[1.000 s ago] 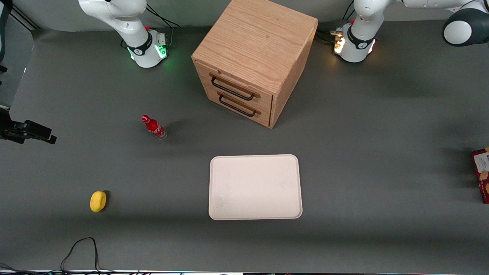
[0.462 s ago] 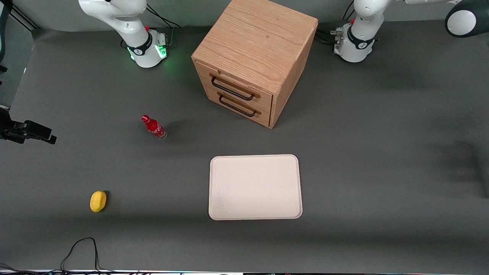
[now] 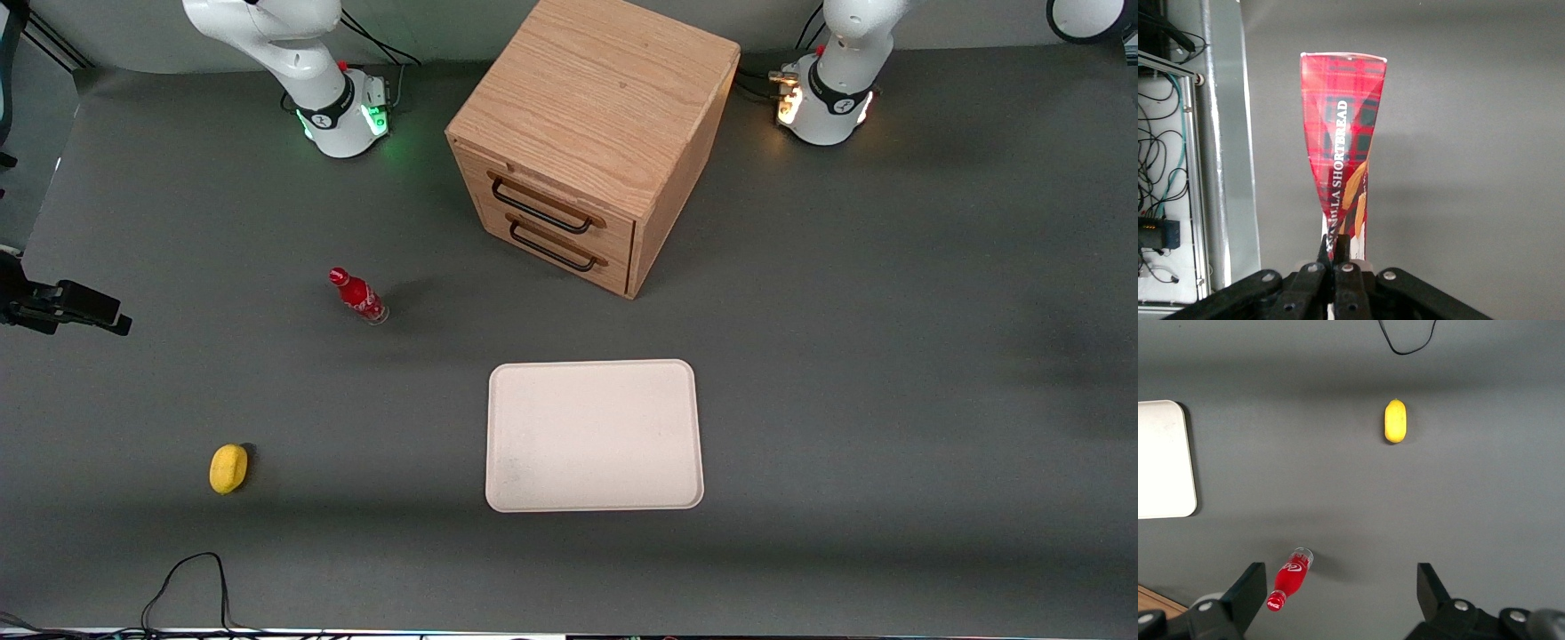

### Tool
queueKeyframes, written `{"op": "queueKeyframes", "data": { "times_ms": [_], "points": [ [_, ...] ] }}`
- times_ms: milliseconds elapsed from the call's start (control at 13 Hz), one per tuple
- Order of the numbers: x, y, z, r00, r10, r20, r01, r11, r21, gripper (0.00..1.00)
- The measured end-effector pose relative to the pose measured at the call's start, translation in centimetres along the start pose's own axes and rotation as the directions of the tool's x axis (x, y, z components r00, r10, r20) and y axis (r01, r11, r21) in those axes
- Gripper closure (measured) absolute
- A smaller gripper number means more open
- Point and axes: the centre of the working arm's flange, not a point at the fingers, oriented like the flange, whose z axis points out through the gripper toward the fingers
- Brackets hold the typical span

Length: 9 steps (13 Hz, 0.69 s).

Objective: Place red cookie box on tray

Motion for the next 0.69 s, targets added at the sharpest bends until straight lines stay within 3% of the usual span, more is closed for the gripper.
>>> {"op": "queueKeyframes", "data": {
  "times_ms": [231,462,692],
  "points": [
    [-1.8,1.5,-5.7,1.000,0.002,0.004,-0.002,1.000,-0.004,0.98],
    [-1.2,5.0,-8.8,0.999,0.052,0.003,-0.052,0.998,-0.020,0.98],
    [1.4,13.6,-11.1,0.983,0.176,0.047,-0.173,0.983,-0.069,0.98]
  ]
}}
